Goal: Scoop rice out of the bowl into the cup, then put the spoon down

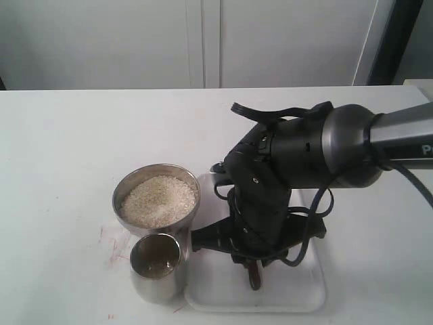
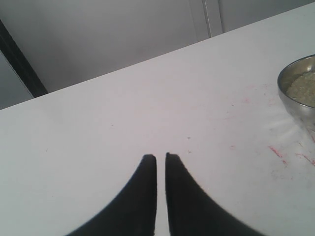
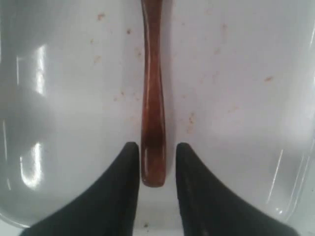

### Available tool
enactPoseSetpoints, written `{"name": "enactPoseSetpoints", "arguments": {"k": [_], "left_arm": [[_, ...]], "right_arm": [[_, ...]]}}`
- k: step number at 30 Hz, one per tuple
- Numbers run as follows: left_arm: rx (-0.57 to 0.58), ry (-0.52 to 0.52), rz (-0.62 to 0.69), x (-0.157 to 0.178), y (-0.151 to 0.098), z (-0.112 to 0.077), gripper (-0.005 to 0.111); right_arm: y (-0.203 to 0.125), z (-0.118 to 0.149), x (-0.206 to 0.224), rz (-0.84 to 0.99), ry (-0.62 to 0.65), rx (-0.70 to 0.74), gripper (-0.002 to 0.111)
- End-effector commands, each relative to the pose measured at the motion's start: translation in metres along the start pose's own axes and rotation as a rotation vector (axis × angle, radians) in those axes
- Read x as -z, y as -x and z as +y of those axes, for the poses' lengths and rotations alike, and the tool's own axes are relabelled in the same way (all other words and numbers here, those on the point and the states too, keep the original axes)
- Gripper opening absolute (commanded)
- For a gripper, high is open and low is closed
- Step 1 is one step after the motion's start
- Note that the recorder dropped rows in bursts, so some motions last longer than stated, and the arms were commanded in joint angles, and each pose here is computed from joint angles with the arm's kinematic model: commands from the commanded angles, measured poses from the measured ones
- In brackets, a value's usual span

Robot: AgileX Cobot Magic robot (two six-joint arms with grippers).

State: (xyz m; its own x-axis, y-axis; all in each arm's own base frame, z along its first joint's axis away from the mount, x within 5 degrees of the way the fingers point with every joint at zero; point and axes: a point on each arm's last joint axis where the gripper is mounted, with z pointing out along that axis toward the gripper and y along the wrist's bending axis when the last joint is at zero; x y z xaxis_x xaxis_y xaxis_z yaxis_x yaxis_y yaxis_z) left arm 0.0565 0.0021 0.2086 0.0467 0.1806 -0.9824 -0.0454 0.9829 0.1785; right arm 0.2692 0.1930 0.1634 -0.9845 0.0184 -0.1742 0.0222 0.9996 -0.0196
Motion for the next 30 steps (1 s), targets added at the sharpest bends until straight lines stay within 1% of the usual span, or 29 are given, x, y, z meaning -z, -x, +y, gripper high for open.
{"name": "enactPoseSetpoints", "arguments": {"k": [1,4,9,11,14,19,25,28,30], "left_arm": [[0.010,-0.001,-0.012,0.000,0.003,0.000,0.014],[0.010,-0.001,-0.012,0.000,0.003,0.000,0.014],[0.010,-0.001,-0.012,0.000,0.003,0.000,0.014],[0.010,-0.001,-0.012,0.000,0.003,0.000,0.014],[0.010,-0.001,-0.012,0.000,0.003,0.000,0.014],[0.010,-0.001,-0.012,0.000,0.003,0.000,0.014],[0.010,-0.001,-0.012,0.000,0.003,0.000,0.014],[0.010,-0.001,-0.012,0.000,0.003,0.000,0.014],[0.010,-0.001,-0.012,0.000,0.003,0.000,0.014]], "right_arm": [[0.001,-0.004,0.002,0.010,-0.022,0.009,0.026],[-0.002,-0.007,0.005,0.036,-0.047,0.022,0.026],[-0.015,-0.012,0.015,0.108,-0.114,0.140,0.026],[-0.023,-0.012,0.023,0.115,-0.119,0.181,0.026],[-0.034,-0.011,0.039,0.081,-0.093,0.224,0.025],[-0.054,-0.020,0.068,0.021,-0.048,0.253,0.017],[-0.090,-0.047,0.089,0.001,-0.031,0.281,0.007],[-0.111,-0.063,0.100,-0.023,0.017,0.284,0.001],[-0.123,-0.072,0.110,-0.063,0.073,0.286,0.000]]}}
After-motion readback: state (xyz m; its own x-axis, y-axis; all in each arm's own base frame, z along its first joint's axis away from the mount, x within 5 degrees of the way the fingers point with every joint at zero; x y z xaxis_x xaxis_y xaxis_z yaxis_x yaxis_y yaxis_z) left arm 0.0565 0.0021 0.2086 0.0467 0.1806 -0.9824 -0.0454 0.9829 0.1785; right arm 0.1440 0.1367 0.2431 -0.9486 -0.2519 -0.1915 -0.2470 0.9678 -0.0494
